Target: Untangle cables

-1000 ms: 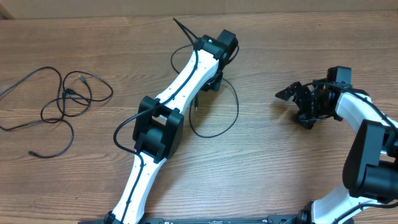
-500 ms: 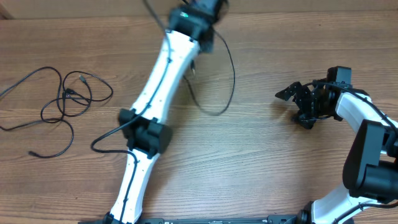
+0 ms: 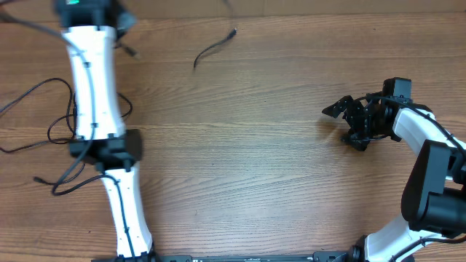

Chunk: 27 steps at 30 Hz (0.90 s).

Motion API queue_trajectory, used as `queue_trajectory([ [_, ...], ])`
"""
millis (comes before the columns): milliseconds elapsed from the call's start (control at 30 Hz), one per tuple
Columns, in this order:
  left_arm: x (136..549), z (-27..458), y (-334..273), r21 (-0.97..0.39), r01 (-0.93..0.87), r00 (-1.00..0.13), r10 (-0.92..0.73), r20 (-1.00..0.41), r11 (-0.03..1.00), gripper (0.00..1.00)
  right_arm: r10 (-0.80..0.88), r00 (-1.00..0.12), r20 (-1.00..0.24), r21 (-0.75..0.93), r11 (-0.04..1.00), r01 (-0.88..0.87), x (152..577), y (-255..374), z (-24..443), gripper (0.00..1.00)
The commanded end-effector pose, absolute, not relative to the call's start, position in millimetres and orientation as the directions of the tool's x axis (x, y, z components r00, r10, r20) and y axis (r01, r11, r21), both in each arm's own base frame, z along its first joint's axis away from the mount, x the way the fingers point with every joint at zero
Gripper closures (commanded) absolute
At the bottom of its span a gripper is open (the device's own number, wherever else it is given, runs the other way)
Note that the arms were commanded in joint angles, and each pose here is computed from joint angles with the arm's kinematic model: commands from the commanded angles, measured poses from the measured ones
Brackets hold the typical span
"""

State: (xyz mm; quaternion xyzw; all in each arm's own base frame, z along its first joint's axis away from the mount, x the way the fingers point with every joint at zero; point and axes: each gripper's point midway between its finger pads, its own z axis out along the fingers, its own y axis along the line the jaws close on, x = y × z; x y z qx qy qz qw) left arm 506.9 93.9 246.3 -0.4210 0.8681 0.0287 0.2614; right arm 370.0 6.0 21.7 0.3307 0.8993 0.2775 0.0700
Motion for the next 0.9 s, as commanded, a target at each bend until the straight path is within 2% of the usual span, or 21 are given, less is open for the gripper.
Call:
queue_trajectory([
  [0, 494, 245, 124, -0.312, -0.840, -0.337, -0.877, -0.342, 0.444, 0.96, 0.654, -0.755, 0.046, 0.457, 0.658, 0.598, 361, -11, 1, 0.00],
  [167, 480, 244, 173, -0.385, -0.856, -0.263, -0.932, -0.249, 0.344, 0.96, 0.654, -0.755, 0.046, 0.457, 0.658, 0.598, 361, -11, 1, 0.00],
  [533, 439, 241, 258, -0.238, -0.928, -0.178, -0.902, -0.392, 0.287, 0.96, 0.654, -0.755, 0.046, 0.457, 0.658, 0.598, 361, -11, 1, 0.00],
  [700, 432, 225, 265, -0.149, -0.941, -0.227, -0.891, -0.392, 0.305, 0.96, 0.654, -0.755, 0.045, 0.457, 0.659, 0.598, 361, -11, 1, 0.00],
  [867, 426, 198, 262, -0.081, -0.951, -0.258, -0.908, -0.332, 0.299, 0.96, 0.654, -0.755, 0.046, 0.457, 0.658, 0.598, 361, -11, 1, 0.00],
])
